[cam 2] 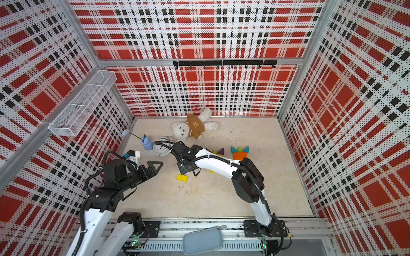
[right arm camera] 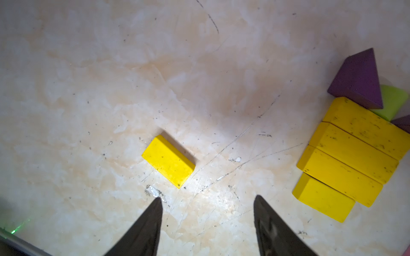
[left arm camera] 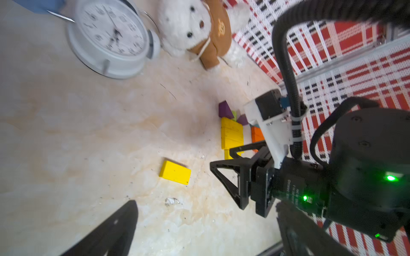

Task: Assemble a carrot with building blocks
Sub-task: Adjust the building block at the center of the board.

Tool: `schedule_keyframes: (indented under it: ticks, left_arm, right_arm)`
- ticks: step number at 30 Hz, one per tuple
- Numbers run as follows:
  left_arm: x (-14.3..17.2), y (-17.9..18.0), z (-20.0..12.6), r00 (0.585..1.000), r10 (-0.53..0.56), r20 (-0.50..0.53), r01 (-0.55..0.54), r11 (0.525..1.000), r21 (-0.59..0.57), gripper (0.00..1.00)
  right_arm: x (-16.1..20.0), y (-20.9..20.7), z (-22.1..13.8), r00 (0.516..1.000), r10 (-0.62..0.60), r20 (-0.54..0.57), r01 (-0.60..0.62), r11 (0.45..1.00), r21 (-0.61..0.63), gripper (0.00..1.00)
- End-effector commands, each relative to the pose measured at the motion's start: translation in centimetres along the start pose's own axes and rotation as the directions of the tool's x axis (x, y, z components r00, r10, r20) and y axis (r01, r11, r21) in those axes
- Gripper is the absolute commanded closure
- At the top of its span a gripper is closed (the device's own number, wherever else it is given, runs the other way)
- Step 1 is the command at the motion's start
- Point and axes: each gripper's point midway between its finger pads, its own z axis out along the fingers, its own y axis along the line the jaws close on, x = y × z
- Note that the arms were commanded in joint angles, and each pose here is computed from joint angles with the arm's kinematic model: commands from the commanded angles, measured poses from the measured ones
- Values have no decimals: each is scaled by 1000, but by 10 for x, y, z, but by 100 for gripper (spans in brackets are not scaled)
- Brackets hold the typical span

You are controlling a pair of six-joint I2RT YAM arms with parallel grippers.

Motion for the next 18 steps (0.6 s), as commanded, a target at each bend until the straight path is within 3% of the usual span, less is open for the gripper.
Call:
schedule_keyframes:
  ticks: [1,7,18]
  left_arm:
    - [-19,19,-17,994,-15,107,29,991,-133,0]
    - [-25,46,-13,990,-75,120,104,962,-251,0]
    - [-27,55,-9,986,-122,115,148,956,-254,0]
  right_arm:
    - [12,-6,8,999,46,-23,-46,999,30,32]
    - [40,10,41,991,5,-137,-7,1000,-12,32]
    - [60,16,73,977,-19,-211,18,1000,-3,31]
